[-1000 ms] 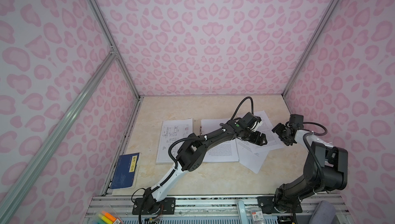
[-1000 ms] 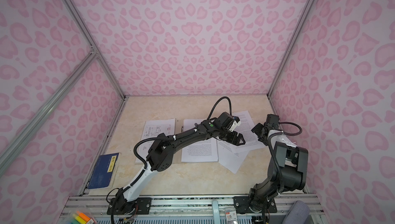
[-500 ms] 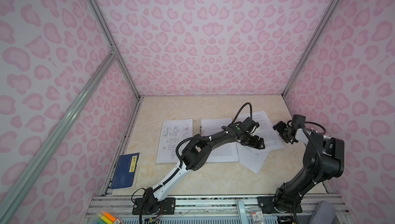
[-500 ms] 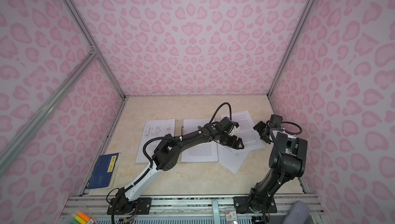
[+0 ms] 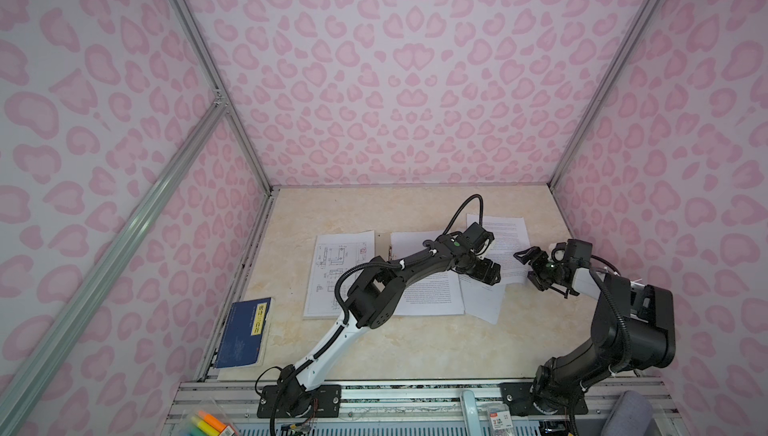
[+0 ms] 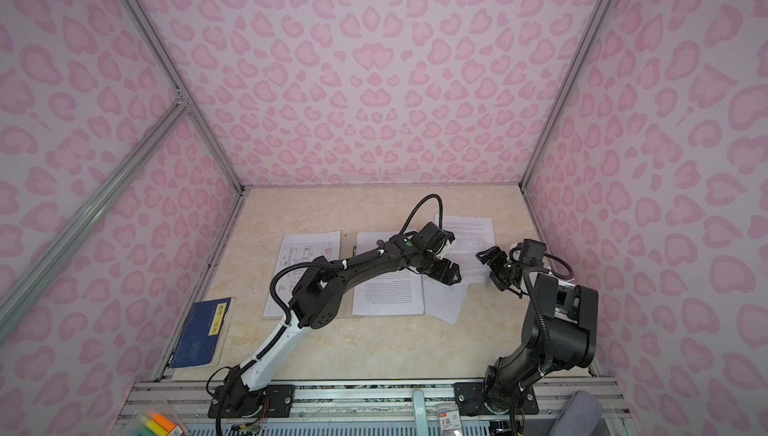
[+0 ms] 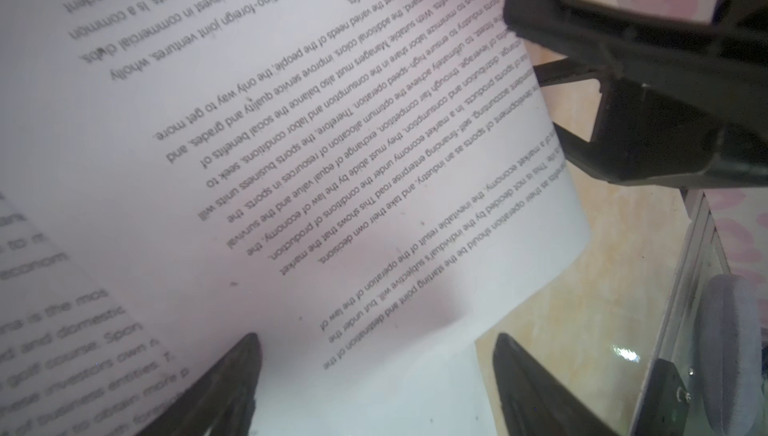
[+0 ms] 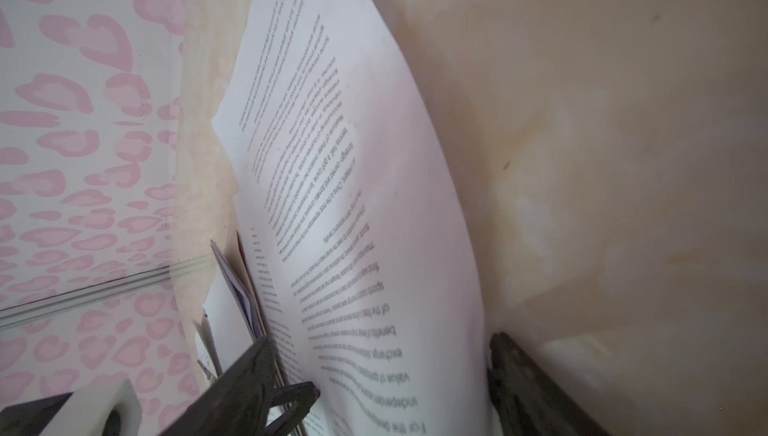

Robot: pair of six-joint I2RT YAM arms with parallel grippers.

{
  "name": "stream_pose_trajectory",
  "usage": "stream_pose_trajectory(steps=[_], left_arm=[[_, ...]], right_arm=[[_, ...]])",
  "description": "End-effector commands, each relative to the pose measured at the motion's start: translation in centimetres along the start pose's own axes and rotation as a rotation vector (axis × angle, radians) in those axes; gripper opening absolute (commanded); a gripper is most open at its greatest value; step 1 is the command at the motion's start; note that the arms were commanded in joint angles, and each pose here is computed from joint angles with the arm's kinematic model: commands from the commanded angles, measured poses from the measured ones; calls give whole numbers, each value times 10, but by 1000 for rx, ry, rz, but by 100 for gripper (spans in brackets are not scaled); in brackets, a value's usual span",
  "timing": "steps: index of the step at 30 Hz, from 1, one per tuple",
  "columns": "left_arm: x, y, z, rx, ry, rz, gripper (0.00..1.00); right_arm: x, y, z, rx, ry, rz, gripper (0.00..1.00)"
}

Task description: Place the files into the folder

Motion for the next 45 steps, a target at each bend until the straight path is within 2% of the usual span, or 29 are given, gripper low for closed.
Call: stream_pose_trajectory(steps=[1,7,11,16,20,23,30,34,40,42,44,45], left_arm=[[34,26,8,-141,165,-53,89],[40,27,7,-145,184,-46,88],[42,22,4,-145,184,-26,88],[46,20,4,-143,200,-20,88],[48,20,4,-138,204,-20,88],[47,20,4,-137,202,-21,87],[46,20,2,-137,197,-22,87],[46,21,0,-128,193,-27,87],[43,18,-4,-101,187,-33,87],[38,12,-10,-82,176,-23,87],[30,4,-21,-63,148,-2,87],[25,-1,-26,-50,135,8,87]], right_arm=[[5,4,5,-94,50,55,83],[-23,36,7,-187,-44,-73,84],[-45,56,25,-324,4,-99,83],[-63,66,49,-350,84,-128,79],[-66,70,45,-246,73,-214,79],[-64,76,45,-267,103,-228,77],[-58,73,44,-193,111,-247,69],[-57,70,45,-91,100,-270,57],[-55,74,45,-22,88,-308,25],[-55,76,43,-9,77,-322,16],[-54,81,38,3,62,-333,3],[-52,83,37,6,58,-335,0]])
Point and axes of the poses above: each gripper's point midway between its finger pads, its own z axis out along the fingers, its own y axis along the line the jaws close on, x = y × z, the point moved 8 cm from there along -z, back along the fingers
